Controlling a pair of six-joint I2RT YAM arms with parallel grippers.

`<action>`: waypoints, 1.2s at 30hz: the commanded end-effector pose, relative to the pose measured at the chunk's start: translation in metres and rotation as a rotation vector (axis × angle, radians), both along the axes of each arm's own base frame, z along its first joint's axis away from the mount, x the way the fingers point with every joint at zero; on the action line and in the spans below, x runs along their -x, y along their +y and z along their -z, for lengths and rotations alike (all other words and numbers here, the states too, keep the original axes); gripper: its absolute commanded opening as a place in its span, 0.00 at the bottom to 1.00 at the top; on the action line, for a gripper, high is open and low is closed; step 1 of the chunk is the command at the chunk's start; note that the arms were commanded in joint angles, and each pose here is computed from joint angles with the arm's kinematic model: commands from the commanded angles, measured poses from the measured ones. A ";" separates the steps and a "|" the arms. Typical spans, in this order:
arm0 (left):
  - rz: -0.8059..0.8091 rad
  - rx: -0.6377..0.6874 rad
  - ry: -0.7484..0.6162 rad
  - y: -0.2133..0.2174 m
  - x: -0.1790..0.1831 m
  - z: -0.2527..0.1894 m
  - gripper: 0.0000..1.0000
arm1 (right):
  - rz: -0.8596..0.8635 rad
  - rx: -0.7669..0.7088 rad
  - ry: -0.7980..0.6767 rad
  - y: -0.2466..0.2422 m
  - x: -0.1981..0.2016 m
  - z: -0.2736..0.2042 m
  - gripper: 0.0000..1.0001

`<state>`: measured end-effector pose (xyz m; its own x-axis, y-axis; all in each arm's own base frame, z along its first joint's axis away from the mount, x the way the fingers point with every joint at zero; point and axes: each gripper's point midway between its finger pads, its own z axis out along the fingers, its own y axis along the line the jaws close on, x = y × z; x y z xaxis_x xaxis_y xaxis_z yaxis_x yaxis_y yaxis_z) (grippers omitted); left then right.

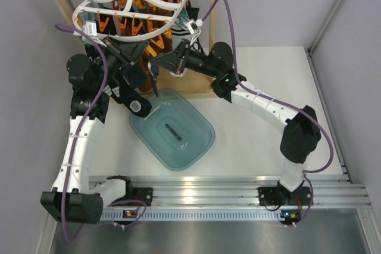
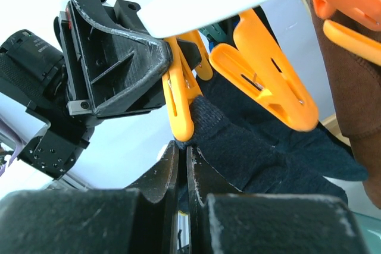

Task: Clip the socks to the hanger
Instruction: Clamp the sock onto the hanger.

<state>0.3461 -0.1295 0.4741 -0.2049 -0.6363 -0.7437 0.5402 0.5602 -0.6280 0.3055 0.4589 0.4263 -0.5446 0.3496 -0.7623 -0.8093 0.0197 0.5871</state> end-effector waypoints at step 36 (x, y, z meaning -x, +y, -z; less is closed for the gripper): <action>-0.084 -0.192 -0.010 0.017 0.057 -0.004 0.98 | 0.040 -0.025 -0.191 -0.013 -0.001 -0.033 0.47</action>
